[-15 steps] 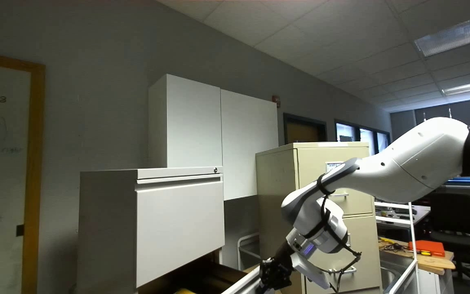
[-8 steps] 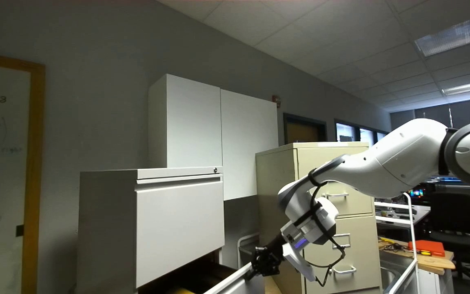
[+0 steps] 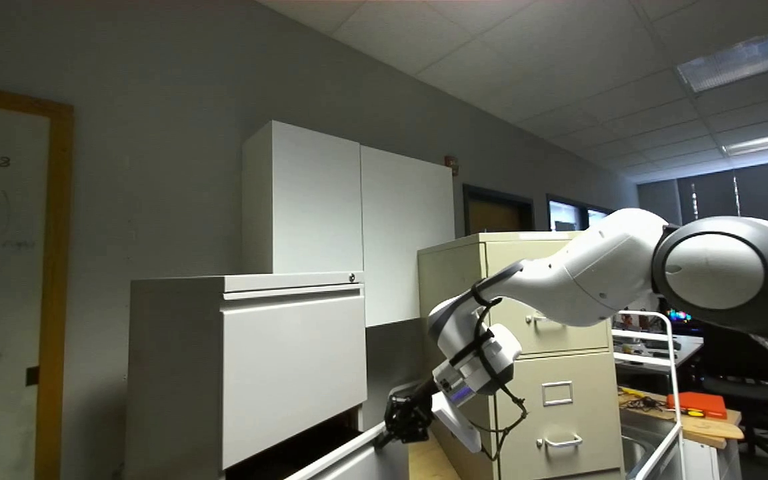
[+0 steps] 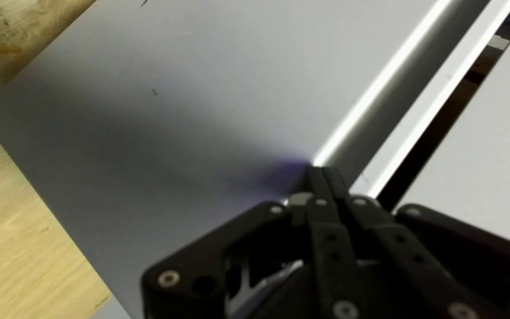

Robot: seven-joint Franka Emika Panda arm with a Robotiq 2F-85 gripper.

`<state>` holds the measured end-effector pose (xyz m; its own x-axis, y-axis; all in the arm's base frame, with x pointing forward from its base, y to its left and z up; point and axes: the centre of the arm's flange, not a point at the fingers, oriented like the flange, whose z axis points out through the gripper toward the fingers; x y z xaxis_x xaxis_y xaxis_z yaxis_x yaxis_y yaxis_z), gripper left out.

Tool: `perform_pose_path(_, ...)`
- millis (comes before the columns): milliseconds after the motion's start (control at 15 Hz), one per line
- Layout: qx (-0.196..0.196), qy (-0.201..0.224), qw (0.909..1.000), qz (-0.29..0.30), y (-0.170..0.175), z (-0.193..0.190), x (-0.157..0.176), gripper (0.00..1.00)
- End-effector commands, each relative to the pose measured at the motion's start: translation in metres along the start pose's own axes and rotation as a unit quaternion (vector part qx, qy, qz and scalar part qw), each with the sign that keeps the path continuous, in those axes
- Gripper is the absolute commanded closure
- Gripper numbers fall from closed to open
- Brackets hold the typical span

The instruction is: Close the bottom drawer of the white file cabinet

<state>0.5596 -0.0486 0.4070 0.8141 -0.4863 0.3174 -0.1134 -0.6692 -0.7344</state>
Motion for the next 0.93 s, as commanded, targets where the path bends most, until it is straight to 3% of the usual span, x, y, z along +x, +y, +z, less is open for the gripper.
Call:
perform_pose_path(0,0.024,0.024,0.9987,-0.038,-0.048,0.018,0.063,0.97)
perform_pose_path(467,-0.011,-0.011,0.9944,-0.105,-0.083,0.065,0.109,0.98)
perform_pose_path(867,-0.022,-0.031,0.9931,-0.111,-0.091,0.103,0.141,0.98)
